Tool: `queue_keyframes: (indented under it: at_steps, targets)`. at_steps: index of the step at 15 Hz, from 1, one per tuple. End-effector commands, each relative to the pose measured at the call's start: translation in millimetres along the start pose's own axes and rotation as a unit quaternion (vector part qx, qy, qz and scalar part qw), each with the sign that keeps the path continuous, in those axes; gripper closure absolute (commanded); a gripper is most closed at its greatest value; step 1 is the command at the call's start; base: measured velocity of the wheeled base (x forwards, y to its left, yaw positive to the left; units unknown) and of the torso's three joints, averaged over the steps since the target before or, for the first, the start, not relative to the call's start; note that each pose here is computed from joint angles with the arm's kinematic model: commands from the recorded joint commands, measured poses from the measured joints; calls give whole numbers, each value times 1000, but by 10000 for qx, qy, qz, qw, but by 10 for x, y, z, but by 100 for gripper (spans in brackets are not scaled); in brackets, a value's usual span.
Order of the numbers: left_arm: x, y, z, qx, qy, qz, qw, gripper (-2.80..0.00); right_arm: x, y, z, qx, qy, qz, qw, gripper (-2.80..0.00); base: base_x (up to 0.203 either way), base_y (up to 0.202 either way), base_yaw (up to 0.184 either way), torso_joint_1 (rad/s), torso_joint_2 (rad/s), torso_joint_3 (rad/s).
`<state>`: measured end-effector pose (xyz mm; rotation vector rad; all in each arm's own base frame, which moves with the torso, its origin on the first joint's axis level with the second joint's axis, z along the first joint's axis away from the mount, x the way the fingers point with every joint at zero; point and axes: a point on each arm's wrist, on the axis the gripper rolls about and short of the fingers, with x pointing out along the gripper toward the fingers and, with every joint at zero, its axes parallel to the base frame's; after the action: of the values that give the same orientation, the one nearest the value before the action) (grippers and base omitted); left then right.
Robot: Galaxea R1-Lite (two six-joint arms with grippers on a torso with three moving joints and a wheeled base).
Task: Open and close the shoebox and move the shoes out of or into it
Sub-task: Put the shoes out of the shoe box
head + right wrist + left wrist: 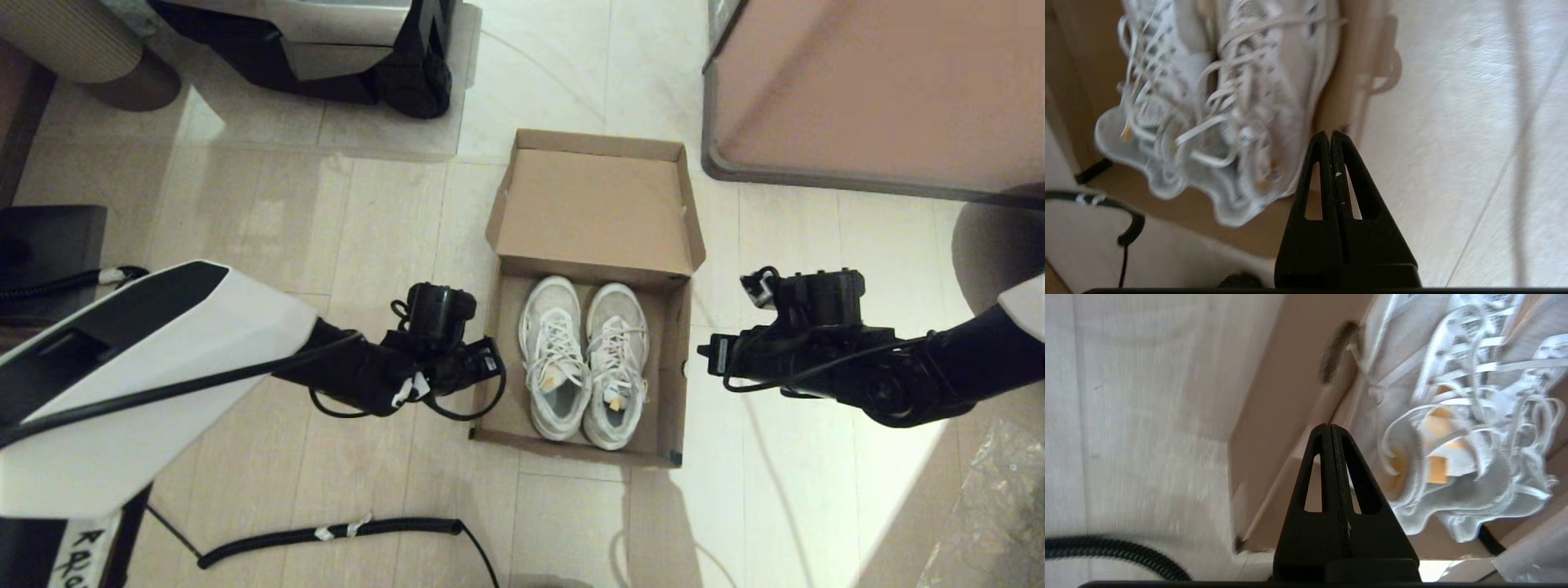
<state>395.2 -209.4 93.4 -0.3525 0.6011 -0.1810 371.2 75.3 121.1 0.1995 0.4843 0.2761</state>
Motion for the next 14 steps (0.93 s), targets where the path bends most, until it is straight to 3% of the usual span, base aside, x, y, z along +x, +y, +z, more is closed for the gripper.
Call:
queue_keyframes:
  at_steps: [1, 3, 7, 9, 12, 14]
  targets:
    - [-100, -5, 33, -10, -43, 14, 10000, 0, 18, 220, -31, -123, -6, 27, 9999, 0, 0, 0, 0, 0, 0, 0]
    - [-240, 51, 92, 2, -94, 81, 9999, 0, 80, 391, -88, -219, -1, -113, 9997, 0, 0, 0, 0, 0, 0, 0]
    - [-659, 258, 334, -4, -431, 261, 9987, 0, 34, 842, -244, -247, 300, 168, 9991, 0, 0, 0, 0, 0, 0, 0]
    - [-863, 367, 364, -30, -486, 351, 9982, 0, 6, 1056, -313, -115, 329, 153, 9993, -280, 0, 0, 0, 0, 0, 0]
    - [-1097, 652, 365, -163, -641, 589, 9961, 0, 128, 1178, -476, -206, 425, -39, 9989, -280, 0, 0, 0, 0, 0, 0]
    - [-1236, 829, 473, -234, -1004, 663, 9925, 0, 223, 1199, -552, -266, 469, -175, 9984, -280, 0, 0, 0, 0, 0, 0]
